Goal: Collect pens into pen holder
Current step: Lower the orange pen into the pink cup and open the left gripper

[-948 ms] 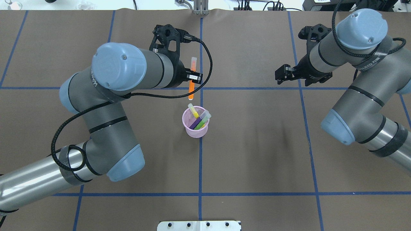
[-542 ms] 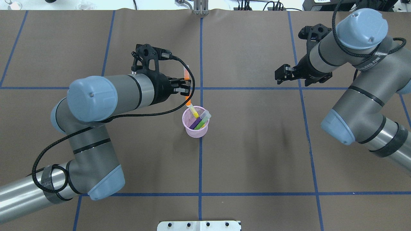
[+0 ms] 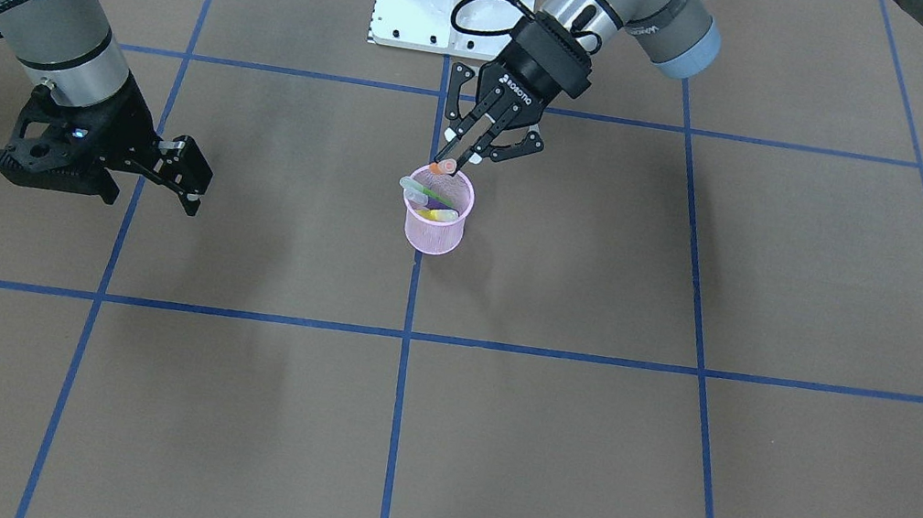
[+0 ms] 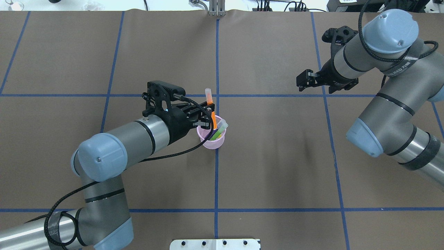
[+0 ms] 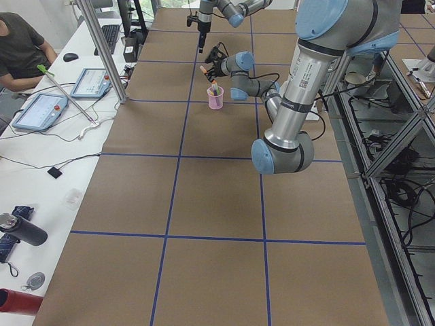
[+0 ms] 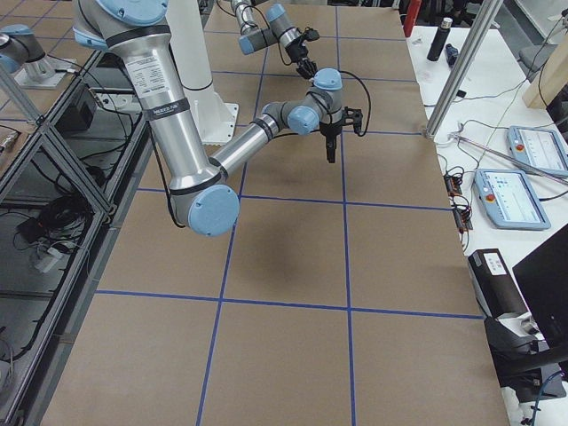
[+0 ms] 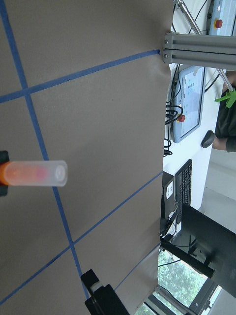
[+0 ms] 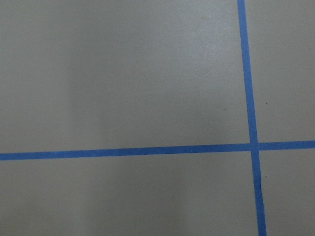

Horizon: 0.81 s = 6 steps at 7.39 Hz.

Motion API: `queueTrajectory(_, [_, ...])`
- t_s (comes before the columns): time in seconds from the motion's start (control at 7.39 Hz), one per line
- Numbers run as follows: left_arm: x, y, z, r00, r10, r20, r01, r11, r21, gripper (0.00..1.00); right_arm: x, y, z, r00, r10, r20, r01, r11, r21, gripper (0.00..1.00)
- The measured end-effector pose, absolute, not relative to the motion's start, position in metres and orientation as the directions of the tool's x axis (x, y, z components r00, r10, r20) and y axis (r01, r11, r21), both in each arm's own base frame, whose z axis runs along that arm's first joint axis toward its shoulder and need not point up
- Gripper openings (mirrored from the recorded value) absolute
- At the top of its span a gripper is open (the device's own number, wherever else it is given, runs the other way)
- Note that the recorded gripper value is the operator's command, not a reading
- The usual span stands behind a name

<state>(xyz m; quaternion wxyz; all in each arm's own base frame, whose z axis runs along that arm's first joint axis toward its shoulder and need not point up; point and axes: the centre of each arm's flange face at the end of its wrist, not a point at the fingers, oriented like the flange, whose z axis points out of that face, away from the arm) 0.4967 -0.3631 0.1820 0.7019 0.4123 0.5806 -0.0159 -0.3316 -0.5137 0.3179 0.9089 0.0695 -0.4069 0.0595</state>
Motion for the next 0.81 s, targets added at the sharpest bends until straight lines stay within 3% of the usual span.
queueTrajectory(0.81, [0.513, -0.358, 0.2, 0.349, 0.45, -0.822, 0.49, 0.66, 0.569, 0.0, -0.331, -0.513, 0.319, 0.662, 0.055, 0.747, -0.167, 0.983, 0.075, 1.0])
